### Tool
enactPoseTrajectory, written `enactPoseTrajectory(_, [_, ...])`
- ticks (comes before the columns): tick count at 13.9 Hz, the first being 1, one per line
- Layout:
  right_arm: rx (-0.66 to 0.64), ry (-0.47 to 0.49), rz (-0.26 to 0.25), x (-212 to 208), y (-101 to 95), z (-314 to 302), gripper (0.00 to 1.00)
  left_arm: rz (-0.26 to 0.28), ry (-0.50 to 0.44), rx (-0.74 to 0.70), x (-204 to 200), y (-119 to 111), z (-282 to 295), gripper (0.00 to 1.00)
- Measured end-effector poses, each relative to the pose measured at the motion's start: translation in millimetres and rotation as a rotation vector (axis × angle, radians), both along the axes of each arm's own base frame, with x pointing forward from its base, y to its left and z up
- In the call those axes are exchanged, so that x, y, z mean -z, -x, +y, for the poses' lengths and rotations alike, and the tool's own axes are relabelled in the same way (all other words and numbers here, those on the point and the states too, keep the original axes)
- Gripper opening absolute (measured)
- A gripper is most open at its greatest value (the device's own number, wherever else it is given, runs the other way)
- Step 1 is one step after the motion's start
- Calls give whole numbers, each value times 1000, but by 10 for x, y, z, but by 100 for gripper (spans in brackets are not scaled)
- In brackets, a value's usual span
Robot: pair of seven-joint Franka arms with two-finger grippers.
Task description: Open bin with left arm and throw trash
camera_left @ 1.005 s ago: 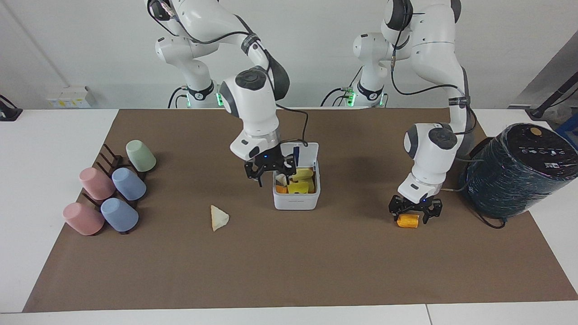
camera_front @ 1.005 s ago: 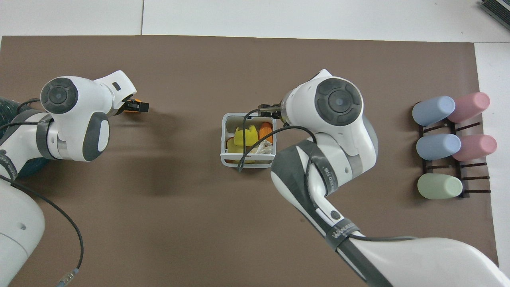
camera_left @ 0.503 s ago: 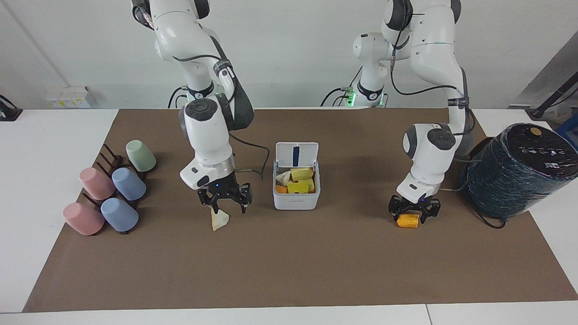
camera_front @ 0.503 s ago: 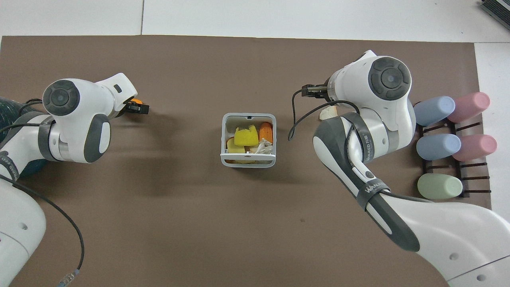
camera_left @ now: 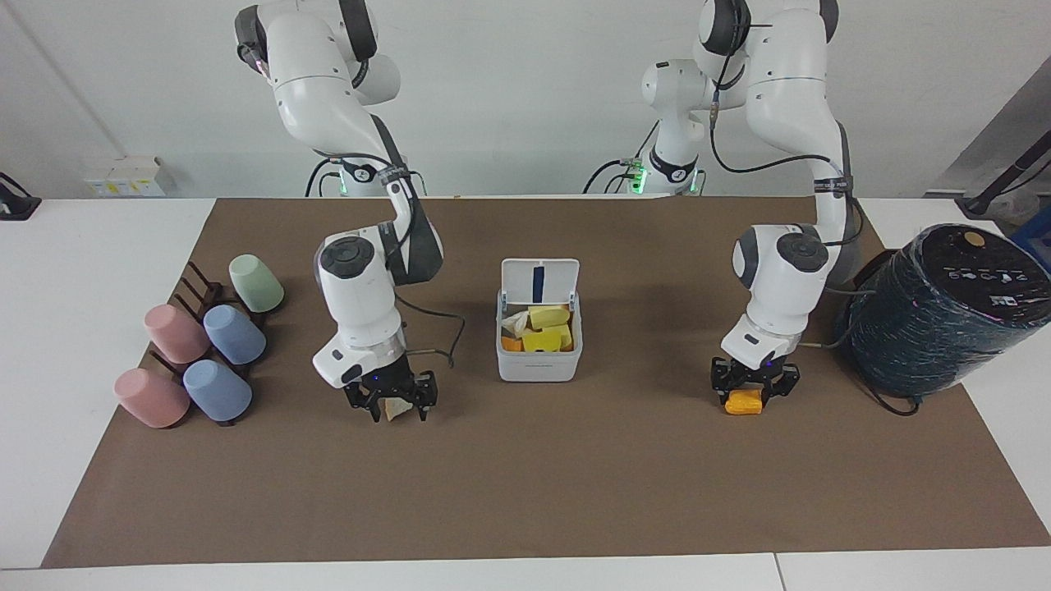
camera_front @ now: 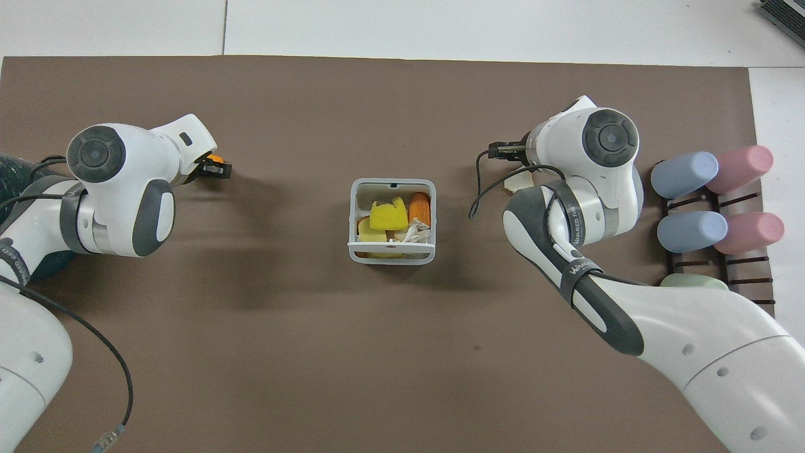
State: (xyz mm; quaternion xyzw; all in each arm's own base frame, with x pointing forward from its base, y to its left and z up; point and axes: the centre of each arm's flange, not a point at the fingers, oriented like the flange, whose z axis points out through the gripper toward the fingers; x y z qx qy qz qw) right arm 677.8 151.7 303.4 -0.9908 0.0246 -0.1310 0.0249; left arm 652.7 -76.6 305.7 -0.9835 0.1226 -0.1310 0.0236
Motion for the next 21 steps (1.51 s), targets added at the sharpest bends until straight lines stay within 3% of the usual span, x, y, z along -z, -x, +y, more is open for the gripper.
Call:
enactPoseTrajectory(2, [10,4,20,132,52,-84,83,1,1,3,-135,-66,-62,68])
enactPoseTrajectory(6, [12,10,33,237,123,-141,74,59,7,-42,-930,-234,-628,68])
enactPoseTrajectory(7, [13,10,31,225,133,-143,67,77,18,-64,-1134,-196,-894,68])
enactPoseTrajectory(8, [18,4,30,202,151,-104,50,97,31,-87,-1315,-125,-1153,68])
enactPoseTrajectory(11, [47,-10,28,174,177,-5,17,144,70,-157,-1593,156,-1813,68])
enactPoseTrajectory(12, [48,-11,29,174,181,4,13,146,80,-177,-1615,282,-2090,68])
enactPoseTrajectory(16, [48,-10,29,159,196,2,10,159,104,-216,-1610,821,-3033,68])
enactPoseTrajectory(21, [48,-19,-26,-273,185,1,10,178,93,-196,-1397,1235,-3365,68])
